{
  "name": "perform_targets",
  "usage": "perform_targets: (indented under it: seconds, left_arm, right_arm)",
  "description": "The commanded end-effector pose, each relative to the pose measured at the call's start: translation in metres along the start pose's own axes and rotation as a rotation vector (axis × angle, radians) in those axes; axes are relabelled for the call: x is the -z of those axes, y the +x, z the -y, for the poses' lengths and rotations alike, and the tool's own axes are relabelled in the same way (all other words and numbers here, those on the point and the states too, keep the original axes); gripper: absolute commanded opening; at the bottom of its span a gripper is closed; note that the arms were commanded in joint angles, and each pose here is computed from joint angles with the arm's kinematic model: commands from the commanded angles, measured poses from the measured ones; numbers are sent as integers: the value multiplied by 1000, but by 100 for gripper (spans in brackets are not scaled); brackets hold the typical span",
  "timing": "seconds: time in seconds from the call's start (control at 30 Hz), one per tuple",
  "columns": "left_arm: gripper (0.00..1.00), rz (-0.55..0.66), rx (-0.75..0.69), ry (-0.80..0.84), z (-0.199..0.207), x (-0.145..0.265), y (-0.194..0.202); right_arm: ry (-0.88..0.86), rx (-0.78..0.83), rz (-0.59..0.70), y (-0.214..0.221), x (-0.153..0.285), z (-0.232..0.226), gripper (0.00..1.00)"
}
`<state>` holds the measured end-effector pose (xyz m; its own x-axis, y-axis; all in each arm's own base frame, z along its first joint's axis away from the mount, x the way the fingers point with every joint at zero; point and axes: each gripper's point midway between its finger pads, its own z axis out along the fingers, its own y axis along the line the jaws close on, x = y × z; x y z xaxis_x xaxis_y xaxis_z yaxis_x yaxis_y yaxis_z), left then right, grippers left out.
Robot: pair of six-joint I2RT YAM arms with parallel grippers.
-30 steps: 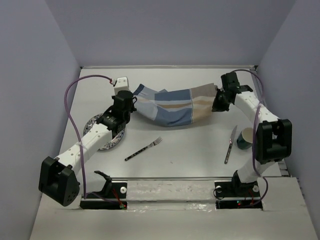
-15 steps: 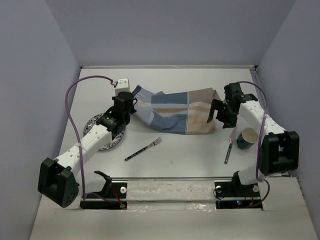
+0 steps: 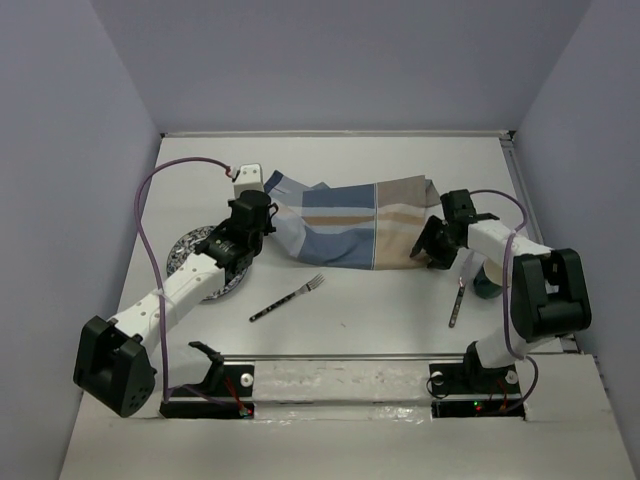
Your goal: Set the dinner table for one person
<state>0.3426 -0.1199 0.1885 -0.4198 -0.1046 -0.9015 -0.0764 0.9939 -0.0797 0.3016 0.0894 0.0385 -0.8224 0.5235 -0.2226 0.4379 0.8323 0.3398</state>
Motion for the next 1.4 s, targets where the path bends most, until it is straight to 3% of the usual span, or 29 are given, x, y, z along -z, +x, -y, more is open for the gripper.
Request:
perform_targets:
  seconds: [0.0, 0.13, 0.3, 0.33, 0.4, 0.5, 0.57, 0.63, 0.73, 0.77, 0.8, 0.83, 0.93, 1.03, 1.13, 1.2, 1.37]
  left_arm:
    - [0, 48, 29, 4, 0, 5, -12]
    - [0, 54, 26, -6, 0, 4, -15]
    - [0, 68, 26, -20, -2, 4, -21]
    - [0, 67, 25, -24, -2, 3, -21]
    - [0, 78, 21, -30, -2, 3, -25]
    - [0, 100, 16, -50, -3, -1, -35]
    - [0, 124, 22, -61, -3, -1, -47]
    - [0, 184, 55, -67, -3, 2, -82]
    - [0, 270, 113, -56, 0, 12, -137]
    - [0, 352, 165, -33, 5, 30, -182]
    - [0, 380, 183, -24, 7, 37, -200]
    - [0, 458, 232, 14, 11, 59, -242]
    - [0, 583, 311, 79, 11, 106, -304]
    - [0, 670, 366, 116, 4, 144, -339]
    - [0, 717, 385, 131, -1, 162, -355]
    - [0, 725, 382, 132, 0, 162, -356]
    - [0, 691, 371, 160, 12, 126, -350]
  right_arm:
    - [12, -60, 113, -24, -15, 2, 60]
    - [51, -80, 114, -20, -21, 12, 46]
    - [44, -103, 110, -13, -17, 15, 43]
    - [51, -105, 104, -8, -18, 19, 34]
    - [43, -90, 118, -10, -18, 19, 27]
    - [37, -48, 139, -20, -21, 15, 0]
    - [15, 8, 189, -36, -12, 5, 0]
    - [-72, 58, 308, -70, 30, -28, 0]
    - [-175, 153, 534, -121, 132, -74, 0]
    - [-172, 193, 557, -125, 157, -79, 0]
    - [-242, 210, 687, -146, 220, -104, 0]
    - [-242, 237, 720, -149, 246, -107, 0]
    - [-324, 268, 924, -166, 347, -131, 0]
    - [-371, 262, 1047, -168, 412, -137, 0]
    - [-378, 262, 1127, -173, 443, -139, 0]
    - [-338, 254, 1144, -185, 439, -139, 0]
    - [-331, 266, 1161, -208, 431, -153, 0]
